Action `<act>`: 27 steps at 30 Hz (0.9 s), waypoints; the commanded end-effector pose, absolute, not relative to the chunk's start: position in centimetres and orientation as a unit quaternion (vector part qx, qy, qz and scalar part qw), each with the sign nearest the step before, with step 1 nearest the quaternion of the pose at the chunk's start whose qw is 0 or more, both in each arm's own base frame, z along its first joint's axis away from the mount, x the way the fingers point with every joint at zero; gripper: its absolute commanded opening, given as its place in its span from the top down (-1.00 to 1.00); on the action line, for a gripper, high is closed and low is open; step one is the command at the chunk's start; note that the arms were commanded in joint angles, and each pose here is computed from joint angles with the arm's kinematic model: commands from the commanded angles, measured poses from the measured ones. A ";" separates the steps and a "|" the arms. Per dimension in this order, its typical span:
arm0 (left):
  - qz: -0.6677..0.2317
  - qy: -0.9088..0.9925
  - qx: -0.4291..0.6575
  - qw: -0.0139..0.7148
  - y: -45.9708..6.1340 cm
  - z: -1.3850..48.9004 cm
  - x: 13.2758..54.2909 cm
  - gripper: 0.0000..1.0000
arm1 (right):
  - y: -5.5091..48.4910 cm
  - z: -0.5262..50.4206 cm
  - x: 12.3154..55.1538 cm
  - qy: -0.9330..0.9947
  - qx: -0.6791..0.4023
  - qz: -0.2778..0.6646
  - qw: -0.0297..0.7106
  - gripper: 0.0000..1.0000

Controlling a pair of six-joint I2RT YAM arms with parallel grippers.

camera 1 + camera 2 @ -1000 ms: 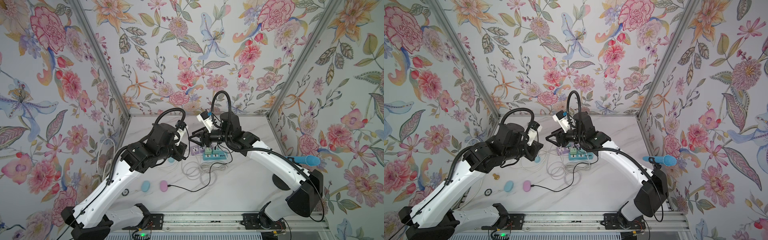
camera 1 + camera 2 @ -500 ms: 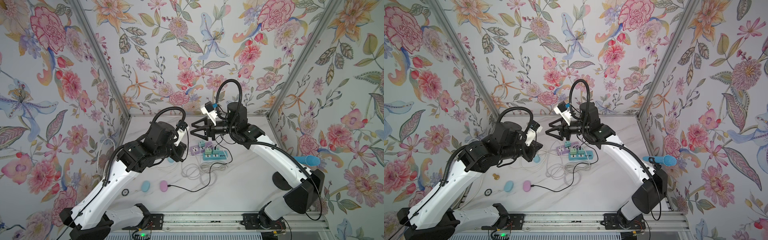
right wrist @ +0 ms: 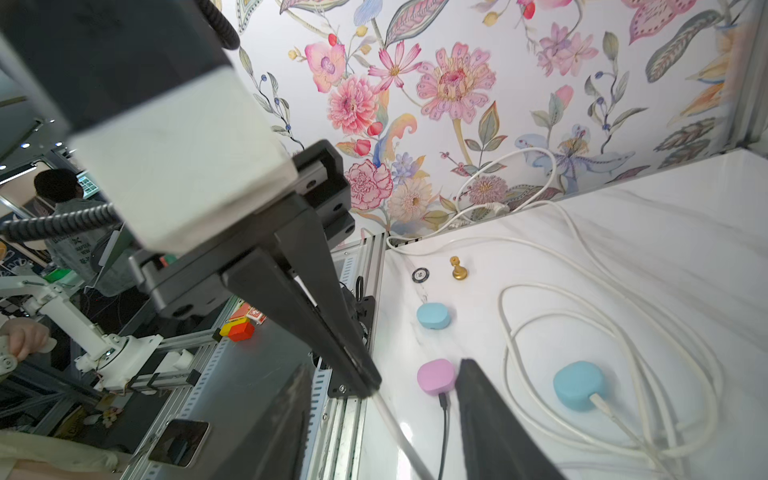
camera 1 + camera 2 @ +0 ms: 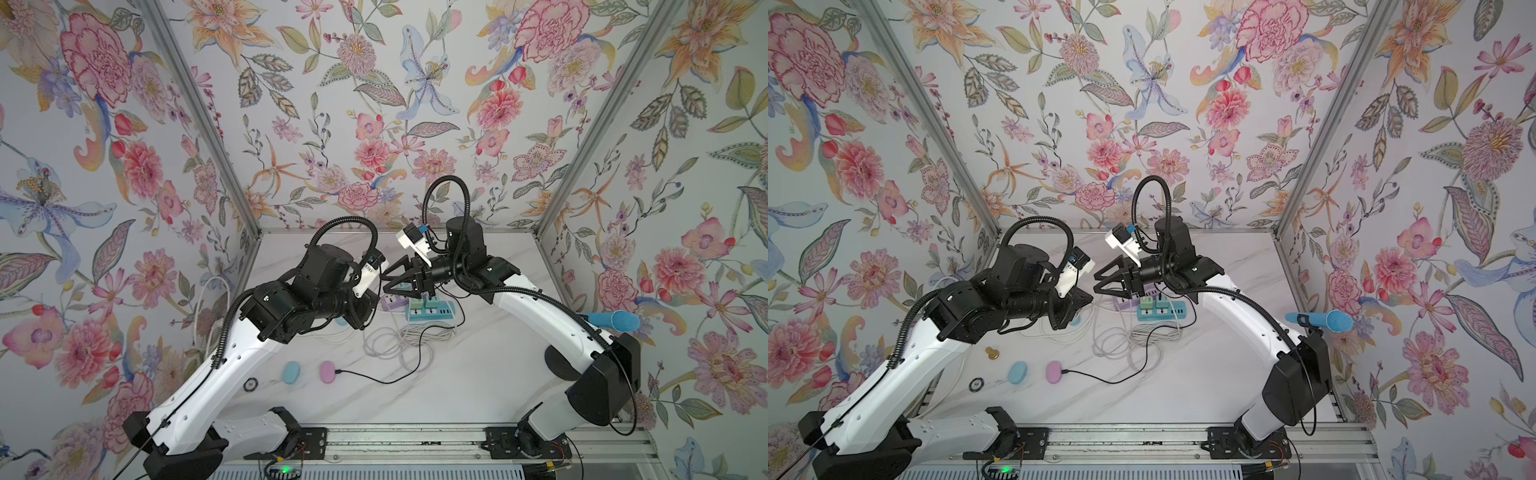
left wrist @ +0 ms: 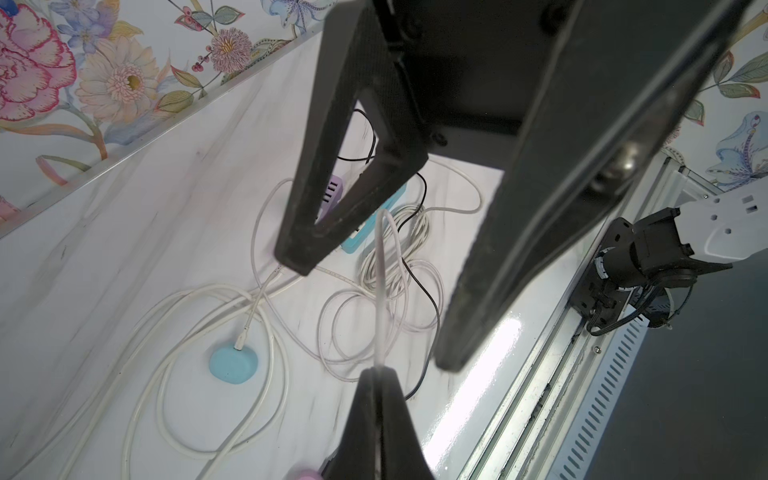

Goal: Charge the bluetooth headset
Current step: Adjust the charging cable.

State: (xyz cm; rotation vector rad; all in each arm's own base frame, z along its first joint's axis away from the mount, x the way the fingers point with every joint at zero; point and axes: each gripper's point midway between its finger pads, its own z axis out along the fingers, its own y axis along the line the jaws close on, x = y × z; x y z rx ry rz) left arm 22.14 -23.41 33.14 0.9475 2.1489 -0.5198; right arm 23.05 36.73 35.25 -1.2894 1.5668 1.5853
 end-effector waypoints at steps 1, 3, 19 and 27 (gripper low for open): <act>-0.218 0.813 0.391 0.373 -24.3 34.3 21.8 1.00 | 36.3 34.7 22.2 0.575 -0.489 0.600 0.266 0.00; -0.221 0.809 0.392 0.379 -24.3 34.6 21.7 1.00 | 36.2 34.0 21.9 0.579 -0.486 0.604 0.254 0.02; -0.249 0.802 0.396 0.372 -25.1 34.2 21.2 1.00 | 35.3 33.4 20.8 0.588 -0.482 0.597 0.257 1.00; -0.266 0.792 0.322 0.445 -23.1 36.2 21.9 -0.26 | 34.7 33.0 22.6 0.628 -0.460 0.539 0.322 1.00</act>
